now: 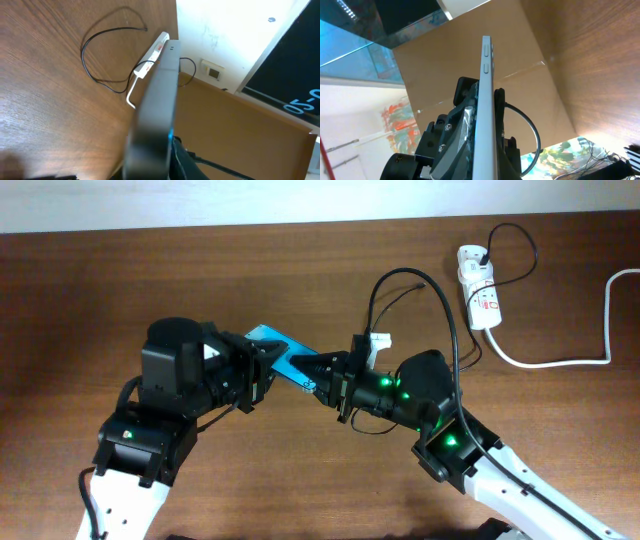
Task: Plug charger to phone and switch on socket
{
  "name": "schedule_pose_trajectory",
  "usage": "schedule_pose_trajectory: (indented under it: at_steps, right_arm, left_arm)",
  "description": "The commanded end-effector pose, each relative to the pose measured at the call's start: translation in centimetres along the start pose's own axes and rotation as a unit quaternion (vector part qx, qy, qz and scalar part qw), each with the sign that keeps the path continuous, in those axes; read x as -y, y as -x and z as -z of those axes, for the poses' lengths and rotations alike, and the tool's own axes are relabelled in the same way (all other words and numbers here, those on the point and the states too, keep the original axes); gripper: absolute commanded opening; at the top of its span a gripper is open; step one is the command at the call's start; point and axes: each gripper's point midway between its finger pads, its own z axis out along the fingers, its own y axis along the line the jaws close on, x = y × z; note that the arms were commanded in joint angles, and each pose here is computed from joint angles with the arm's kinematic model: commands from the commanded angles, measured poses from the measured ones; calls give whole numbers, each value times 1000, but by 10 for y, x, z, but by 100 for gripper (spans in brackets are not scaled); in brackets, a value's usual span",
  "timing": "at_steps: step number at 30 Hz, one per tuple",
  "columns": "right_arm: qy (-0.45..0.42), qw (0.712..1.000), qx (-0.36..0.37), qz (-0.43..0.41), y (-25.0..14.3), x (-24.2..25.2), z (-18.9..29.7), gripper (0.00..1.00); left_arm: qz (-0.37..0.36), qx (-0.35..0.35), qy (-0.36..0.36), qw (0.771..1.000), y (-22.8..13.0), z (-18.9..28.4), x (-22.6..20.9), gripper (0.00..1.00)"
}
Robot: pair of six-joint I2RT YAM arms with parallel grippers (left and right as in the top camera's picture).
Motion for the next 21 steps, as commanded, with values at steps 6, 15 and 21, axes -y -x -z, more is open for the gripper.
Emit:
schedule_pose_trajectory:
  at_steps: [6,15,21]
  right_arm:
    - [-1,997,40,62,12,0,1,4]
    - [1,997,38,60,11,-1,1,4]
    - [-6,998,40,57,12,3,1,6]
  left_arm:
    - [16,-18,-2,1000,-6,1,2,30]
    - [7,-19,-20,1000,-7,1,11,6]
    - [3,-33,-27,999,-12,2,15,0]
